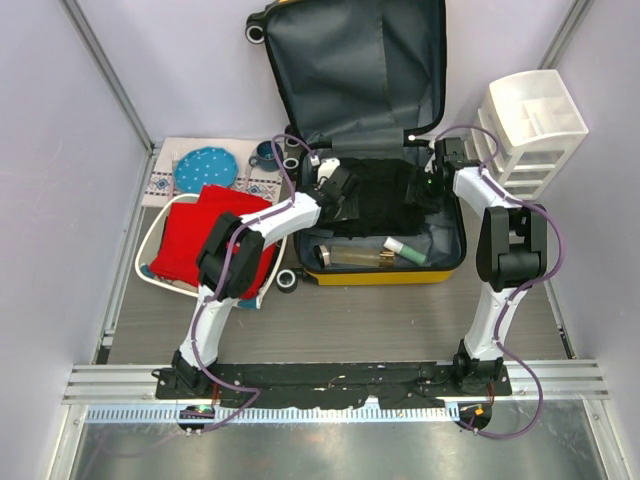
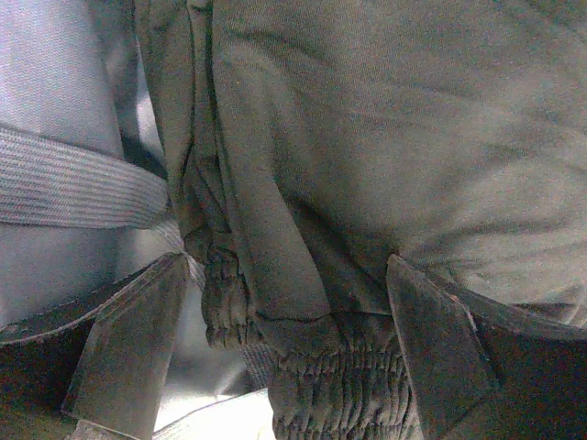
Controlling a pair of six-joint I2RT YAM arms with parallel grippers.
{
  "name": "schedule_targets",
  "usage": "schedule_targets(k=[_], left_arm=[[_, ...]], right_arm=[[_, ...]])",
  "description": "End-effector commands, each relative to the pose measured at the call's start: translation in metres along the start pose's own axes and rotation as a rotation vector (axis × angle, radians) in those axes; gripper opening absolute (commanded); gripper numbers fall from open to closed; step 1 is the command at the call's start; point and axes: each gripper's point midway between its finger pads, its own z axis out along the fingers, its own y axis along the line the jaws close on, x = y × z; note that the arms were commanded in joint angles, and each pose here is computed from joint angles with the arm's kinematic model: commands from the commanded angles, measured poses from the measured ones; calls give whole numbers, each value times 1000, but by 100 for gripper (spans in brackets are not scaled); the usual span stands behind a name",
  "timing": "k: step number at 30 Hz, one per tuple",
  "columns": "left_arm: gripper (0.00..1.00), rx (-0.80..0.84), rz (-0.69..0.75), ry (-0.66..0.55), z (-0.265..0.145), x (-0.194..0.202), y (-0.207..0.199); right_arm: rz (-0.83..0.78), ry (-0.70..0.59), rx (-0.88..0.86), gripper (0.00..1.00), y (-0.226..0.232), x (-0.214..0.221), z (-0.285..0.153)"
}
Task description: Open, take out, and arrange the luggage
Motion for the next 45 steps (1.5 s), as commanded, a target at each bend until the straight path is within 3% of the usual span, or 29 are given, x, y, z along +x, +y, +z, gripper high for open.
schedule_targets(k=[1, 2, 12, 20, 23, 26, 28, 34, 36, 39, 45], left_arm=[[91, 31, -49, 34, 5, 9, -8], [91, 36, -49, 38, 6, 11, -9], [89, 27, -32, 34, 10, 10, -9], [89, 58, -33, 67, 16, 22, -14], [89, 81, -43, 97, 21, 31, -19], [88, 108, -60, 120, 25, 39, -23], [81, 126, -68, 129, 25, 41, -28], [46, 257, -105, 90, 19, 28, -49], [30, 275, -95, 70, 16, 18, -54], [1, 294, -48, 15, 5, -3, -58], [0, 353, 19, -87, -26, -47, -65]], right_arm=[[5, 6, 10, 78, -2, -5, -2], [6, 13, 12, 85, -2, -3, 1], [24, 149, -24, 88, 13, 36, 9], [54, 203, 49, 88, -8, 59, 33], [47, 185, 12, 81, -1, 52, 35], [37, 175, -31, 66, 9, 46, 30], [31, 167, -61, 52, 15, 43, 27], [41, 152, -141, 14, 31, 39, 19], [36, 139, -174, 1, 38, 34, 14], [6, 85, -208, 1, 49, 17, 1], [-46, -44, -254, 1, 69, -15, -36]])
